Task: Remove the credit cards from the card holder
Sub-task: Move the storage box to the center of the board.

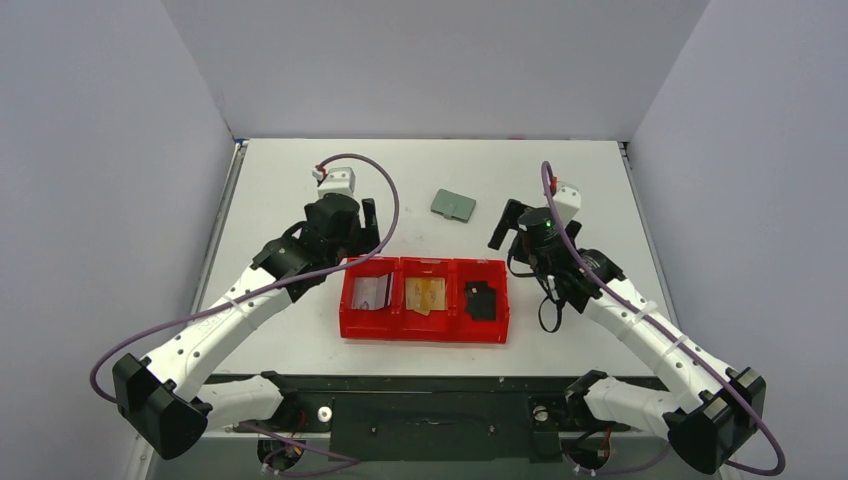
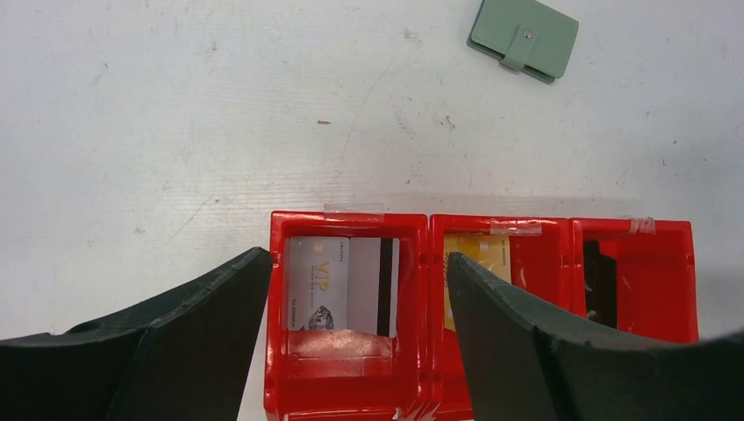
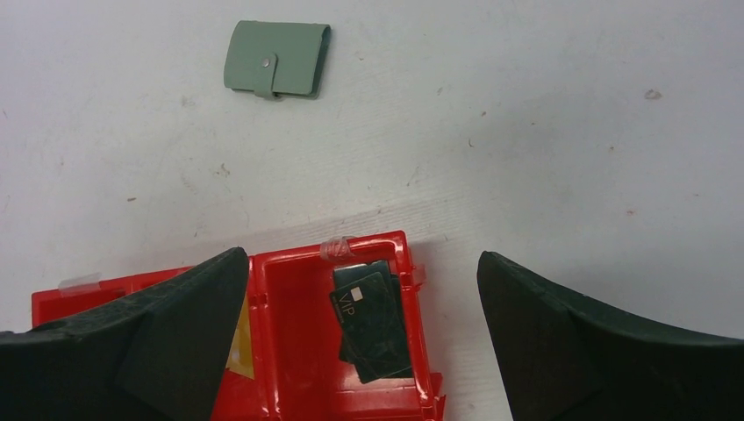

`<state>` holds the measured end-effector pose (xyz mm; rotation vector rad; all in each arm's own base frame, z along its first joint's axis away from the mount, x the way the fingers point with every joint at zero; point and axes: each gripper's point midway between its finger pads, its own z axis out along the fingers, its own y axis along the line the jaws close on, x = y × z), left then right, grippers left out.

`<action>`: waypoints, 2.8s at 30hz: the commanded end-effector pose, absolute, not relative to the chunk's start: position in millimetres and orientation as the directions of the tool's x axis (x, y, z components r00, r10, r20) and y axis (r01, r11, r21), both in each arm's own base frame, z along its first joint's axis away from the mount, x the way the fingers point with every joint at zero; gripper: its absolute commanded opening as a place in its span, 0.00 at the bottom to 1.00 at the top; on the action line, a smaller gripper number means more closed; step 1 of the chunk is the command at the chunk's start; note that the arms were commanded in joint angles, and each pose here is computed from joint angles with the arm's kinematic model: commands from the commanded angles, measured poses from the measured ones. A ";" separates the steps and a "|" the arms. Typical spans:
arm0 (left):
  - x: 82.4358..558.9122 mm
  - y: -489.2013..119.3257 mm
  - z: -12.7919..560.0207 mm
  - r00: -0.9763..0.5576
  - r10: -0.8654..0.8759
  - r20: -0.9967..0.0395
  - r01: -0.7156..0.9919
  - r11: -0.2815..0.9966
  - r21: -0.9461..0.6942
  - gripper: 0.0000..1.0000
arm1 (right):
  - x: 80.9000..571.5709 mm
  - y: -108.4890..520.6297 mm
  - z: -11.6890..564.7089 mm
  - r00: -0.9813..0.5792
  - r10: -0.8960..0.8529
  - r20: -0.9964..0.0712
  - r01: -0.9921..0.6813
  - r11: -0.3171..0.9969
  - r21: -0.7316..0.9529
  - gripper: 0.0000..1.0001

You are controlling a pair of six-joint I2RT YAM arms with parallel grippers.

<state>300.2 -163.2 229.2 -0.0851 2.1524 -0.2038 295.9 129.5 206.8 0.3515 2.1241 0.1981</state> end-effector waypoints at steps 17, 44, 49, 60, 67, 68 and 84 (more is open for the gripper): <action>303.0 -170.4 242.4 -0.560 -0.148 -0.815 0.036 0.979 -0.203 0.71 | 260.0 95.3 138.6 -0.663 0.384 -0.643 0.231 0.922 0.312 1.00; 307.4 -148.3 243.1 -0.603 -0.170 -0.779 -0.029 0.981 -0.192 0.72 | 300.1 204.2 77.1 -0.821 0.100 -0.561 0.002 0.985 0.172 0.96; 306.9 -143.4 246.6 -0.599 -0.189 -0.778 -0.037 0.977 -0.209 0.72 | 307.3 238.4 76.7 -0.831 0.076 -0.550 -0.039 0.980 0.193 0.96; 310.0 -120.1 254.3 -0.586 -0.245 -0.773 -0.109 0.968 -0.225 0.72 | 301.3 333.7 75.4 -0.845 0.099 -0.526 -0.063 0.957 0.281 0.94; 311.5 -100.0 229.6 -0.592 -0.351 -0.726 -0.237 0.936 -0.259 0.72 | 290.8 339.7 63.6 -0.844 0.136 -0.519 -0.030 0.954 0.298 0.94; 308.9 -99.1 224.5 -0.602 -0.353 -0.716 -0.246 0.935 -0.255 0.72 | 289.0 340.0 64.1 -0.844 0.135 -0.519 -0.032 0.954 0.299 0.94; 236.4 -137.3 128.8 -0.764 -0.350 -0.542 -0.247 0.935 -0.257 0.72 | 273.7 331.1 61.1 -0.832 0.166 -0.530 -0.024 0.943 0.333 0.94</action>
